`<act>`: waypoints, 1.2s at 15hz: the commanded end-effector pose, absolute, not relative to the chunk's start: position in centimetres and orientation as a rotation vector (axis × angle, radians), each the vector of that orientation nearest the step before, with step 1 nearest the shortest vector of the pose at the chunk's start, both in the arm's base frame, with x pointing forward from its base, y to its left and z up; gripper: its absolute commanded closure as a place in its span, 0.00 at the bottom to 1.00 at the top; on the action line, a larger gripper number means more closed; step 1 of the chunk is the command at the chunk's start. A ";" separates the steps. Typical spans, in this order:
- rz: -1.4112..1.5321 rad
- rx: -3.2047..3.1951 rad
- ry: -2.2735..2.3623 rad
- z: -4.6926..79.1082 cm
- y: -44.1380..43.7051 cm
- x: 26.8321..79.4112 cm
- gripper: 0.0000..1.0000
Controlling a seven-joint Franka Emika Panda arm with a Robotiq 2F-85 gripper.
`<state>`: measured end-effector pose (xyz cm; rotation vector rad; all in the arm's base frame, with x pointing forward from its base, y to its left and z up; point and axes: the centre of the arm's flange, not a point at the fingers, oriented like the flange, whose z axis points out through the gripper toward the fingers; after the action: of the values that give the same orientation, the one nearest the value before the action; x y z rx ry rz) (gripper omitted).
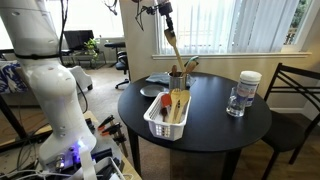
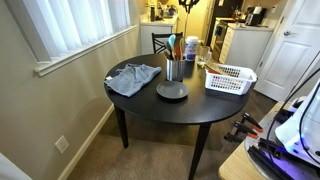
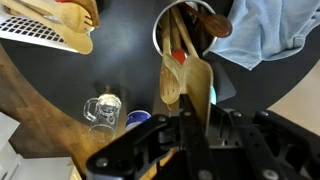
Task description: Remove the wooden spatula from the basket and put in the spoon holder
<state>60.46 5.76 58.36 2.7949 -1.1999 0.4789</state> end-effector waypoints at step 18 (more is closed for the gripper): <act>0.345 2.902 -1.334 48.7 3.4 58.9 0.39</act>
<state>60.02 4.07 49.05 2.8953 -1.3037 0.3583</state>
